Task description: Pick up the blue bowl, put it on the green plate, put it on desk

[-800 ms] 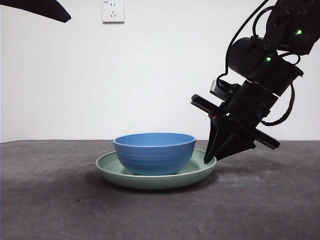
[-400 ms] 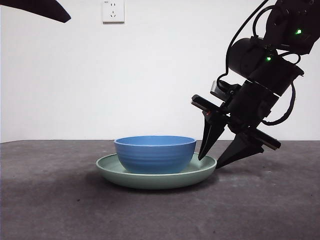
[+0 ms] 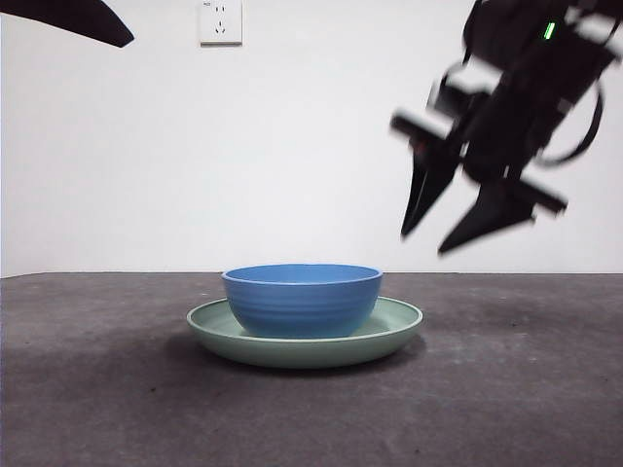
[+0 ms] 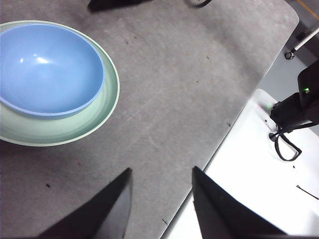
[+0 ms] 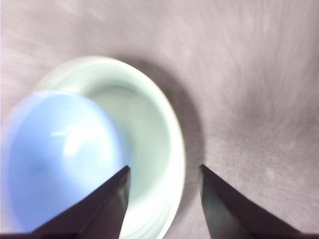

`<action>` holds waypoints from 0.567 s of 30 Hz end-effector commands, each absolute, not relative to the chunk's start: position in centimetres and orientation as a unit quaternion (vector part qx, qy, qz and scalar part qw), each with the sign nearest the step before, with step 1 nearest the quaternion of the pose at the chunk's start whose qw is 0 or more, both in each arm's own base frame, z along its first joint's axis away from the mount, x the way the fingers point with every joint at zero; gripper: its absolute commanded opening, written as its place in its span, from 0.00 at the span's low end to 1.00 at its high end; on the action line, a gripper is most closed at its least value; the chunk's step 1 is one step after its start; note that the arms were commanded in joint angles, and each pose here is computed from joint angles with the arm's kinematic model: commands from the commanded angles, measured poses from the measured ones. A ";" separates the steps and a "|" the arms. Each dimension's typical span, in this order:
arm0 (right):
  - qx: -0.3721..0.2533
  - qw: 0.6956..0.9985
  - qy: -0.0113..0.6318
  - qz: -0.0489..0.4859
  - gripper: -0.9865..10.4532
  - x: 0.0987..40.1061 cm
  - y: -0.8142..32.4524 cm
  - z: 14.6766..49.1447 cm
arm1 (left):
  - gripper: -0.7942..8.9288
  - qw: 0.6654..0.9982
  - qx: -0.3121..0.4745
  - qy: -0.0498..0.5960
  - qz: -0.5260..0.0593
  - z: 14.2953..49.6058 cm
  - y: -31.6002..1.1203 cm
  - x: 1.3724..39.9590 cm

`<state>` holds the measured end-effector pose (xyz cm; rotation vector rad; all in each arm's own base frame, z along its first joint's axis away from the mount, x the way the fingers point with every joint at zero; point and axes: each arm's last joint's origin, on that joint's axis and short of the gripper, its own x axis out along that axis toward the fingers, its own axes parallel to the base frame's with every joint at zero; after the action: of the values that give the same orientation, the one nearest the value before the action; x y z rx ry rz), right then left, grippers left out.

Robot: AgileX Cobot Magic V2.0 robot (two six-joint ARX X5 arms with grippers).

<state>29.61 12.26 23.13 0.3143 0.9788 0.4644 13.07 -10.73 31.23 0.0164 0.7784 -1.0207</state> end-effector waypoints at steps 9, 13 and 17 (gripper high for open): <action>0.084 0.877 0.368 0.299 0.28 21.5 9.4 32.5 | 0.28 0.800 0.013 0.356 -0.482 31.4 -10.9 13.2; 0.064 0.880 0.354 0.311 0.28 17.9 8.1 34.2 | 0.28 0.800 0.012 0.356 -0.482 31.4 -10.9 13.2; 0.053 0.868 0.362 0.334 0.28 15.2 7.1 34.8 | 0.28 0.800 0.012 0.356 -0.482 31.4 -10.9 13.2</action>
<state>15.25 7.03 34.44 0.1462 0.7679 0.6739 13.07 -10.73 31.25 0.0163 0.7777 -1.0208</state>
